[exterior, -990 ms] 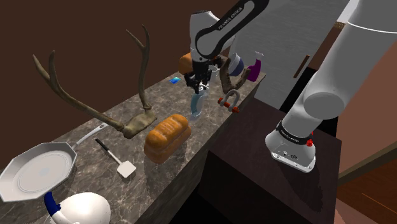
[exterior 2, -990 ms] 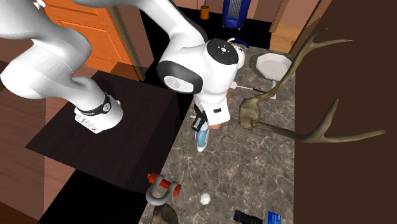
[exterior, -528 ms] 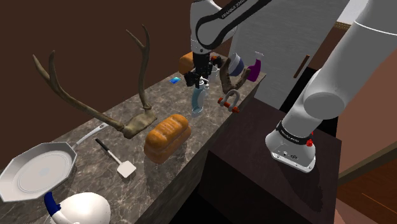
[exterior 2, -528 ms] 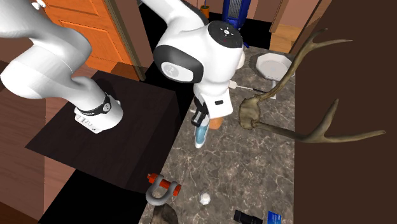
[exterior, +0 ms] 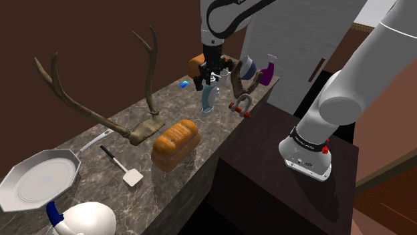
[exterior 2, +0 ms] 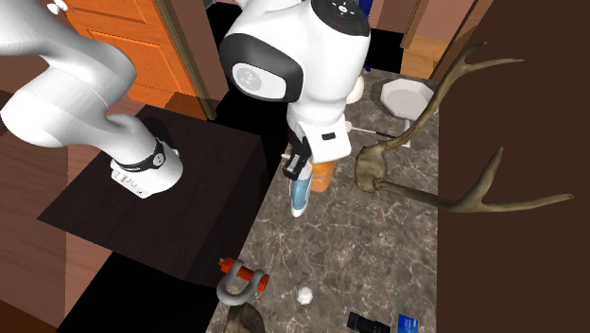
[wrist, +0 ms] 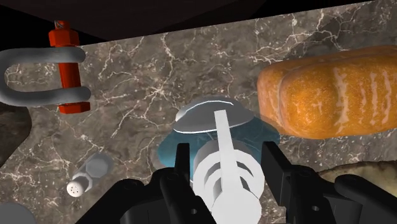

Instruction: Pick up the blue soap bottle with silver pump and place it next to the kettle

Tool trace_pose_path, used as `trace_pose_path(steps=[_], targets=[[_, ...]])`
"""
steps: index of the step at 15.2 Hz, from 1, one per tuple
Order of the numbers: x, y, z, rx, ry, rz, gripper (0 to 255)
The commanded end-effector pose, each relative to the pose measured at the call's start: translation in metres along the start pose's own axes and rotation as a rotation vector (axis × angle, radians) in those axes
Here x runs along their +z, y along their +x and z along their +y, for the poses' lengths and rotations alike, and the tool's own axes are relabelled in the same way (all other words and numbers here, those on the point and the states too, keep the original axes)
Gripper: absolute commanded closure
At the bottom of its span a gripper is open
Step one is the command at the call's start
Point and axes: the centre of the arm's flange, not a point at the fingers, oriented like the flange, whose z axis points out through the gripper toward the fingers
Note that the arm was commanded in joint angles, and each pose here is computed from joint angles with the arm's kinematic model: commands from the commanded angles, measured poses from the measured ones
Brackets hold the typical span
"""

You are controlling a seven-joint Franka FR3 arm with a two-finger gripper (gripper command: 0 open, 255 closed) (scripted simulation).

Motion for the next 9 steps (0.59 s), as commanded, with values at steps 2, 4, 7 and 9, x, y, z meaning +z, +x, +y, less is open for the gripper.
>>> trace_pose_path(steps=[2,4,7,9], targets=[[-0.016,-0.002,0.0,0.0,0.0,0.0,255],[-0.027,-0.003,0.0,0.0,0.0,0.0,255],[-0.043,-0.005,0.0,0.0,0.0,0.0,255],[-0.053,-0.006,0.0,0.0,0.0,0.0,255]])
